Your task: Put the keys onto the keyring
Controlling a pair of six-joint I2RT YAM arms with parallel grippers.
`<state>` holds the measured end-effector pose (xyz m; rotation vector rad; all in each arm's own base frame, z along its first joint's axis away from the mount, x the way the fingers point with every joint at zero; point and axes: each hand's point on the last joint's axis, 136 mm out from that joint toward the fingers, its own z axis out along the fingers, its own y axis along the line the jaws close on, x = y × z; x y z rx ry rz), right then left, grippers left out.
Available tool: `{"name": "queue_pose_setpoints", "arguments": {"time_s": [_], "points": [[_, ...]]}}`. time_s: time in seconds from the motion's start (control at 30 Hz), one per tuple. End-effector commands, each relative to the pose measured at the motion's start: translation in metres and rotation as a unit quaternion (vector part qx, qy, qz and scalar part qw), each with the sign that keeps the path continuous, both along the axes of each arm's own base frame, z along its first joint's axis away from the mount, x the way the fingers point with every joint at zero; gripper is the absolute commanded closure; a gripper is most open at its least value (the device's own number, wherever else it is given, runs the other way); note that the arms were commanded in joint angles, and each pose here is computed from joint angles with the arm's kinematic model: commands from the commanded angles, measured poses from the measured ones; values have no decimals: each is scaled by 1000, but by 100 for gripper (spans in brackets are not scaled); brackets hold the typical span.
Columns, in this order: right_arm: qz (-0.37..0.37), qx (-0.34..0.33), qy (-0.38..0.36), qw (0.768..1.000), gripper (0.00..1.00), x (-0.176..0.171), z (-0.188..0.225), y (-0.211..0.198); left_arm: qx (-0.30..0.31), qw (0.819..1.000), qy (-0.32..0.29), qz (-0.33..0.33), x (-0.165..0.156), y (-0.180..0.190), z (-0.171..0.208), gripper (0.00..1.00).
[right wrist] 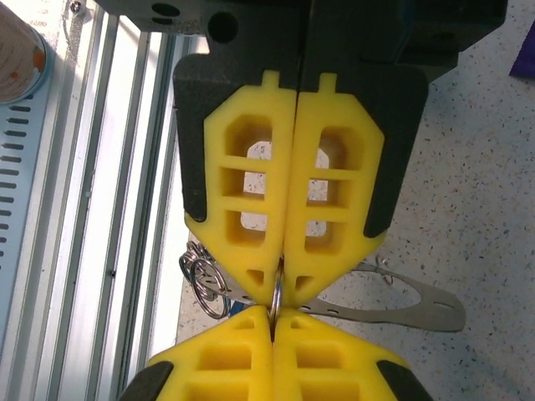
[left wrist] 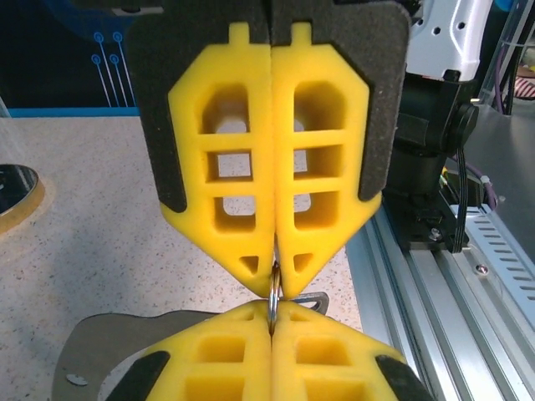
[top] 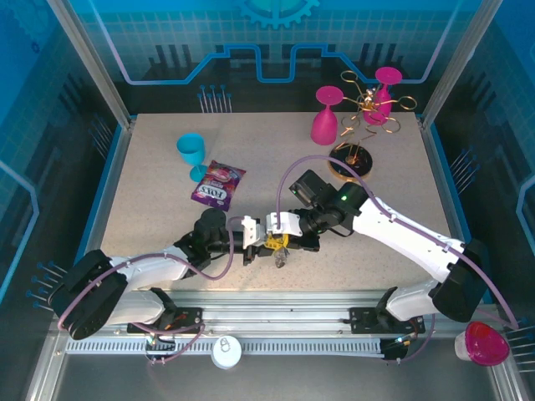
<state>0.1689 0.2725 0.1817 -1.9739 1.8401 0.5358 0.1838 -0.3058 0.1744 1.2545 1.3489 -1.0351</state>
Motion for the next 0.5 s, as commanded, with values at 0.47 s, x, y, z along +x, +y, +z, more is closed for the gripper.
{"name": "queue_pose_setpoints", "arguments": {"time_s": [0.47], "points": [[-78,204,55,974,69,0,33,-3,-77,995,-48,-34,-9,0,43,100]]}}
